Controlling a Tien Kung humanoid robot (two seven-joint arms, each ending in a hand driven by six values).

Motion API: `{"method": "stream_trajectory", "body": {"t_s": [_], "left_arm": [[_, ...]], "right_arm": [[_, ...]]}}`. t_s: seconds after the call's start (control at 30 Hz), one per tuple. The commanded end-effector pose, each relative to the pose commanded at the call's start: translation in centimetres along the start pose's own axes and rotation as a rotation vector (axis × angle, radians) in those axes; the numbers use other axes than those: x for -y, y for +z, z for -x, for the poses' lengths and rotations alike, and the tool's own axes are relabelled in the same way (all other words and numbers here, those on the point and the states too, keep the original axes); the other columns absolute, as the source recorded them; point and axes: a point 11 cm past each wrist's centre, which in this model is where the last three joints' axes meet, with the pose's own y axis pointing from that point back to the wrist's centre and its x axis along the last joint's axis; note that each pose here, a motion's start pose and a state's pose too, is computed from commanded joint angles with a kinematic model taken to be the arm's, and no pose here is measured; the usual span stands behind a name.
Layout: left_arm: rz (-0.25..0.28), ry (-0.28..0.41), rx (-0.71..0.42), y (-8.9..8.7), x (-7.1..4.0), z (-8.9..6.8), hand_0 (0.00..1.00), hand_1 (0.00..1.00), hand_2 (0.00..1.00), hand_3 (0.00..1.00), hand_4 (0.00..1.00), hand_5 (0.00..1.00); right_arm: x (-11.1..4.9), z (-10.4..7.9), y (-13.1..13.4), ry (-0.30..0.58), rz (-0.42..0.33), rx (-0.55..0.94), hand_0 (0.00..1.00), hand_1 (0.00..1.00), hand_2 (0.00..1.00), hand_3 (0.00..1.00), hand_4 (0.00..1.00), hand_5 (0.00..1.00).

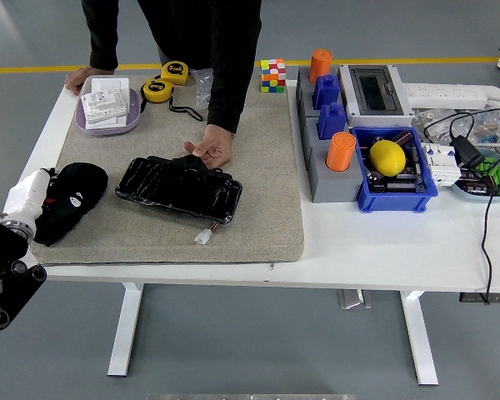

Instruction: Pick the rag up,wipe the panel,place it on the desk

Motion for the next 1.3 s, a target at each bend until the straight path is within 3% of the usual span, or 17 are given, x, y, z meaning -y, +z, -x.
{"method": "stream_trajectory", "body": {"t_s": [0.03, 0.07, 0.23, 0.27, 0.43, 0.47, 0.63, 0.67, 0.83, 1.13, 1.3], "left_arm": [[0.0, 0.003, -0.001, 0.0, 0.0, 0.0, 0.403, 0.29, 0.618, 0.519, 0.557, 0.147], [0.0, 0.007, 0.0, 0.0, 0.0, 0.0, 0.385, 0.237, 0.581, 0.498, 0.455, 0.071], [-0.001, 0.025, 0.0, 0.0, 0.0, -0.1, 0.385, 0.237, 0.581, 0.498, 0.455, 0.071], [0.0, 0.027, -0.001, 0.1, 0.0, -0.2, 0.369, 0.201, 0.55, 0.468, 0.379, 0.002], [0.005, 0.041, -0.015, 0.2, 0.0, -0.3, 0.369, 0.201, 0.55, 0.468, 0.379, 0.002], [0.006, 0.043, -0.022, 0.3, 0.0, -0.3, 0.359, 0.183, 0.537, 0.421, 0.249, 0.002], [0.027, 0.051, -0.049, 0.9, -0.1, -0.4, 0.359, 0.183, 0.537, 0.421, 0.249, 0.002], [0.03, 0.053, -0.055, 1.1, -0.1, -0.5, 0.346, 0.168, 0.52, 0.381, 0.118, 0.002], [0.044, 0.063, -0.091, 1.8, -0.2, -0.9, 0.346, 0.168, 0.52, 0.381, 0.118, 0.002], [0.104, 0.105, -0.14, 4.7, -0.4, -2.5, 0.354, 0.17, 0.521, 0.395, 0.101, 0.002], [0.13, 0.103, -0.154, 6.0, -0.6, -2.3, 0.35, 0.171, 0.524, 0.402, 0.098, 0.002]], "right_arm": [[0.0, 0.0, 0.0, 0.0, 0.0, 0.001, 0.734, 0.637, 0.696, 0.618, 0.998, 0.569], [0.0, 0.0, 0.0, 0.0, 0.0, 0.001, 0.733, 0.637, 0.695, 0.617, 0.998, 0.569], [0.0, 0.0, -0.1, 0.001, -0.002, 0.001, 0.733, 0.637, 0.695, 0.617, 0.998, 0.569], [0.0, 0.0, -0.1, 0.001, -0.001, 0.001, 0.734, 0.637, 0.695, 0.617, 0.998, 0.569], [0.0, 0.0, -0.1, -0.001, -0.001, 0.002, 0.734, 0.637, 0.695, 0.617, 0.998, 0.569], [0.0, 0.1, -0.1, -0.001, -0.002, 0.003, 0.734, 0.637, 0.695, 0.617, 0.998, 0.568], [0.0, 0.1, -0.1, -0.002, -0.001, 0.005, 0.734, 0.637, 0.695, 0.617, 0.998, 0.568], [0.0, 0.1, 0.0, -0.002, -0.001, 0.006, 0.734, 0.637, 0.695, 0.617, 0.998, 0.57], [0.0, 0.2, -0.1, -0.004, -0.003, 0.006, 0.734, 0.637, 0.695, 0.617, 0.998, 0.57], [0.0, 0.2, -0.1, -0.005, -0.002, 0.006, 0.733, 0.637, 0.695, 0.616, 0.998, 0.568], [0.1, 0.2, -0.1, -0.006, -0.001, 0.007, 0.734, 0.637, 0.695, 0.616, 0.998, 0.566]]}}
